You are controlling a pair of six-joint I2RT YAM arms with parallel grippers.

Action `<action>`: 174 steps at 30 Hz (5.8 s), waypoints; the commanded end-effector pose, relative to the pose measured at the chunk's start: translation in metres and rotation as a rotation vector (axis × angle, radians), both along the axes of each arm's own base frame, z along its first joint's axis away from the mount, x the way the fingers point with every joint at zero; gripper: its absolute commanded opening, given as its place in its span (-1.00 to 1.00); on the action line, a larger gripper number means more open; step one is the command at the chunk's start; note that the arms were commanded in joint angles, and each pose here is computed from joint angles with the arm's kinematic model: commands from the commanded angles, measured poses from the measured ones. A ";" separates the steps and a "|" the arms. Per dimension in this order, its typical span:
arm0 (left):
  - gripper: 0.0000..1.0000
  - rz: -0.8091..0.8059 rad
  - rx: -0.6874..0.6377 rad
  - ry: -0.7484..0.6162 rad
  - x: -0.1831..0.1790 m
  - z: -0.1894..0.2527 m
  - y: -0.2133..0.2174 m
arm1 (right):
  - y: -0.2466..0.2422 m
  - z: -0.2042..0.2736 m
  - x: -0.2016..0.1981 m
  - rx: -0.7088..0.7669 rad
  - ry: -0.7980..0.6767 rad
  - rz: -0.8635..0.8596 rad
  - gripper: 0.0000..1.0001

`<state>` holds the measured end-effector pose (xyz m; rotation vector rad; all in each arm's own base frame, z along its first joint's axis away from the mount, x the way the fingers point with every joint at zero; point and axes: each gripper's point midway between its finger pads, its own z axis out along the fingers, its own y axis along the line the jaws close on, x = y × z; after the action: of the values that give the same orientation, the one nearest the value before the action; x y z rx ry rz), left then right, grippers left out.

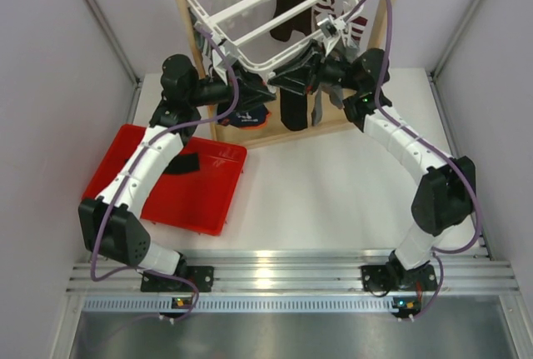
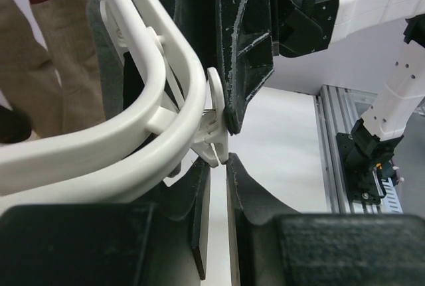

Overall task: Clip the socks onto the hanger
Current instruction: Open the clamp at the hanger, then pick up the sock from the bin.

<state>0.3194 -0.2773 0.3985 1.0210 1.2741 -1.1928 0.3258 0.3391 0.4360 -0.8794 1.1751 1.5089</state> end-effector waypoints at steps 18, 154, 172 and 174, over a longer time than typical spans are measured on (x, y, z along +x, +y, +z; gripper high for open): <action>0.16 0.604 -0.021 -0.352 -0.003 0.034 0.040 | 0.010 0.034 0.007 0.126 0.103 -0.180 -1.00; 0.25 0.535 0.087 -0.007 -0.047 0.035 0.088 | -0.001 0.036 0.013 0.078 0.232 -0.315 -1.00; 0.03 0.459 0.838 0.121 -0.017 -0.187 0.259 | -0.002 0.030 0.008 0.021 0.231 -0.301 -1.00; -0.02 0.427 0.870 0.058 -0.011 -0.206 0.262 | -0.002 0.027 0.009 0.010 0.234 -0.306 -1.00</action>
<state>0.3154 -0.0207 0.2085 0.9289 2.1271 -0.4089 0.3384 0.3432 0.4435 -0.4746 1.4386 1.4131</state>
